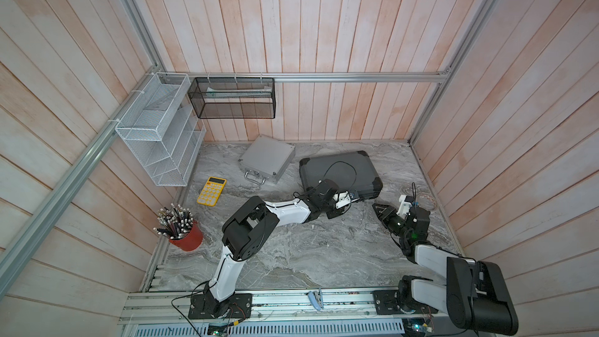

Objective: Open the poker set cases
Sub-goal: Open the fastener on the poker set case, then place the poker set case at the center of the board.

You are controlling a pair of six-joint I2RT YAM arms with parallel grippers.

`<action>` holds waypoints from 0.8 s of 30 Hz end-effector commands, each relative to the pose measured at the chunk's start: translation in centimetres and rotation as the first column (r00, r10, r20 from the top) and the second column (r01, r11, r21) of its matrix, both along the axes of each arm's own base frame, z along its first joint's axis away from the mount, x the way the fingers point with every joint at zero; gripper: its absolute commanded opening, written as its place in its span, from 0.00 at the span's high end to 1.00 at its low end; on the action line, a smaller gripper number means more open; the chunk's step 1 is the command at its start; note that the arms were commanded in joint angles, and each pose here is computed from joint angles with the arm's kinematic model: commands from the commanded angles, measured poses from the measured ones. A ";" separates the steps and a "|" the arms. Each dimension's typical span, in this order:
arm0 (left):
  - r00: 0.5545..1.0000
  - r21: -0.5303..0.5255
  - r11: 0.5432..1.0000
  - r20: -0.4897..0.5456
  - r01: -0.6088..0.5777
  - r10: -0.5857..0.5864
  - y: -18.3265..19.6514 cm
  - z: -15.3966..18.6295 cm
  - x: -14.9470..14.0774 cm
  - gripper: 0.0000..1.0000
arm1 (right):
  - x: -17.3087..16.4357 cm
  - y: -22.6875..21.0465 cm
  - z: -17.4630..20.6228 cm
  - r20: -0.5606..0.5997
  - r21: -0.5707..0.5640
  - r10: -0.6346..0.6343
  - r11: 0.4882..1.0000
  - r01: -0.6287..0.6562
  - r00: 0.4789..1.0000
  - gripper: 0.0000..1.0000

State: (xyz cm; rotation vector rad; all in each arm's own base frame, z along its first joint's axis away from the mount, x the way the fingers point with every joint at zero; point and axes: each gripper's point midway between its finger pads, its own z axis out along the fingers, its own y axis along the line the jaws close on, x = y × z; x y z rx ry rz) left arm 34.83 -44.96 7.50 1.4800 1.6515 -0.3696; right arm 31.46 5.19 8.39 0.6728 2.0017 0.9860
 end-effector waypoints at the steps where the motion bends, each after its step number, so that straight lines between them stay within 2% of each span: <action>1: 0.977 0.004 0.996 -0.191 -0.093 0.092 1.3 -2.0 -1.7 0.98 | 0.3 -0.1 0.4 0.008 -0.017 0.013 1.000 -0.013 1.000 0.65; 4: 0.977 0.028 0.995 -0.187 -0.096 0.099 1.5 -2.8 -2.2 0.90 | 0.1 0.1 -0.1 -0.005 -0.014 0.028 1.000 -0.028 1.000 0.65; 9: 0.973 0.028 0.995 -0.205 -0.100 0.103 1.8 -3.2 -2.9 0.77 | 0.2 0.8 -0.7 -0.042 -0.014 0.086 0.996 -0.087 0.995 0.54; 14: 0.971 0.025 0.995 -0.220 -0.093 0.096 1.5 -3.4 -3.6 0.76 | 0.5 1.3 -0.5 -0.045 -0.008 0.126 0.992 -0.126 0.991 0.48; 20: 0.969 0.034 0.997 -0.235 -0.071 0.077 0.4 -4.2 -5.1 0.75 | 0.4 1.5 -0.9 -0.055 -0.001 0.138 0.990 -0.138 0.989 0.47; 24: 0.969 0.051 0.997 -0.235 -0.063 0.074 0.4 -4.8 -5.7 0.69 | 0.2 1.6 -1.0 -0.058 0.005 0.142 0.990 -0.142 0.988 0.46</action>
